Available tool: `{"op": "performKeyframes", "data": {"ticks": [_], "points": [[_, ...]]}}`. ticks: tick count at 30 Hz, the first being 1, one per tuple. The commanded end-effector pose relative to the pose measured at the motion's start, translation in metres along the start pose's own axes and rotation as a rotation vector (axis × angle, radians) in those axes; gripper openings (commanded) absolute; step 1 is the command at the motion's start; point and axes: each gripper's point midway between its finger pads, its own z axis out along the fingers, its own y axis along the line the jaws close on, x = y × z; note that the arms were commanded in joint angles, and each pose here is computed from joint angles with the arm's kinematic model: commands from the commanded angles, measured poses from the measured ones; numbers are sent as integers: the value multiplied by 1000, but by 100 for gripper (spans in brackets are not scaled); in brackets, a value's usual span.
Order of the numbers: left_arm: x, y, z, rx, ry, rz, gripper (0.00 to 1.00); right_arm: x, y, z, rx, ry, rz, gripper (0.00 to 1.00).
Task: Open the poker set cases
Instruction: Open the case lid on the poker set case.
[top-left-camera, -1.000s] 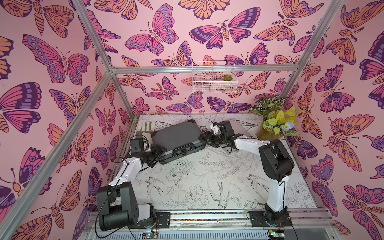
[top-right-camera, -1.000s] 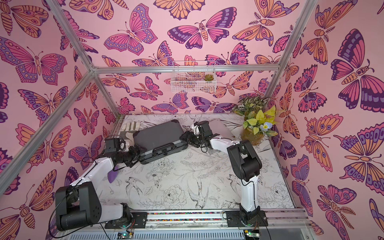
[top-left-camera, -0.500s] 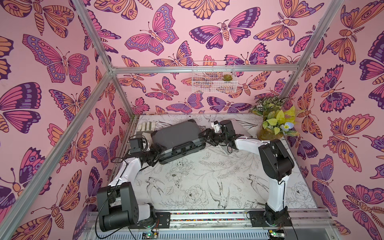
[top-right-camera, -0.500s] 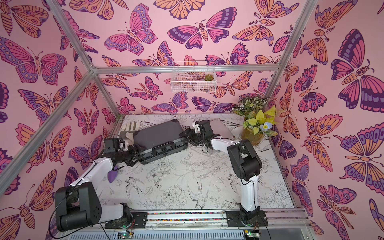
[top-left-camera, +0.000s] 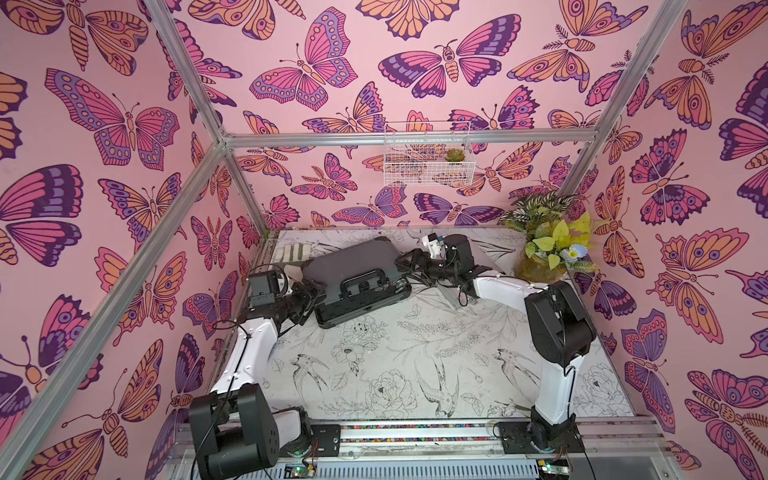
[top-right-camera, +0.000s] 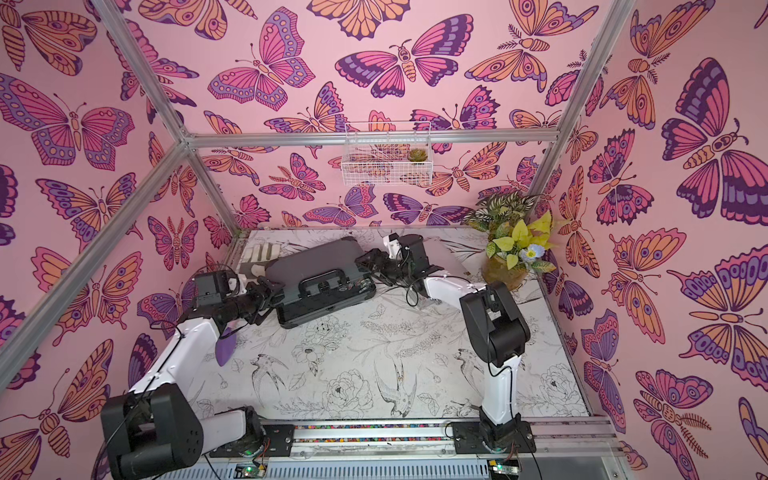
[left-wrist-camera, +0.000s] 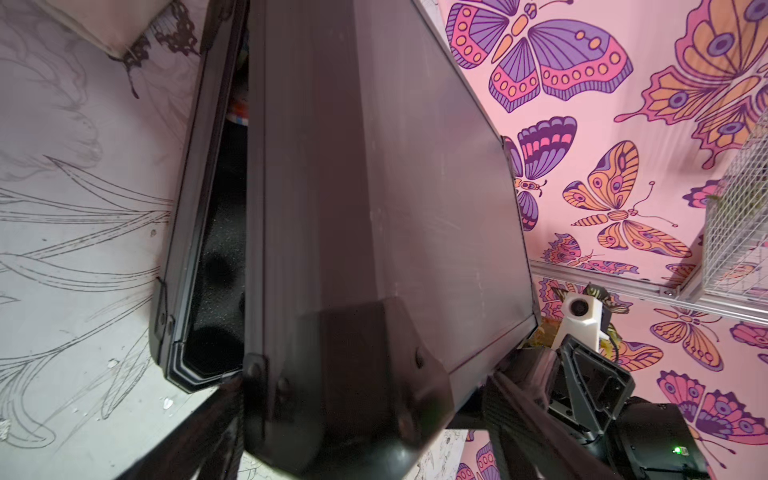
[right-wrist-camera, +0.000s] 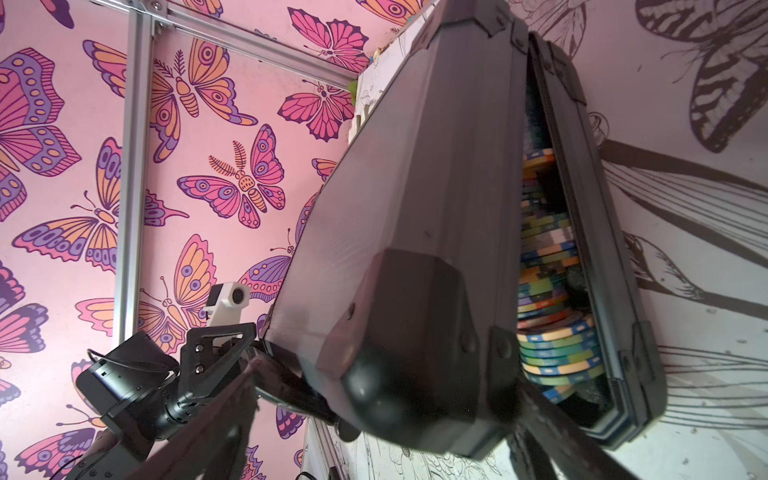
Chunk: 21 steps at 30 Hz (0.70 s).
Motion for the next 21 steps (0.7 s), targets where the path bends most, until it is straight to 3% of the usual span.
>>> {"op": "performKeyframes", "data": {"ticks": [1,14,21], "points": [[-24,-37,-13,99,-90,58,88,-13,45,-11,-103,-23,-63,93],[-66,-68,-15,133,-163,92,89,-34,99,-26,-182,-68,-179,94],[-84,-76,-13,143,-185,94,89,-32,105,-41,-158,-105,-218,98]]}}
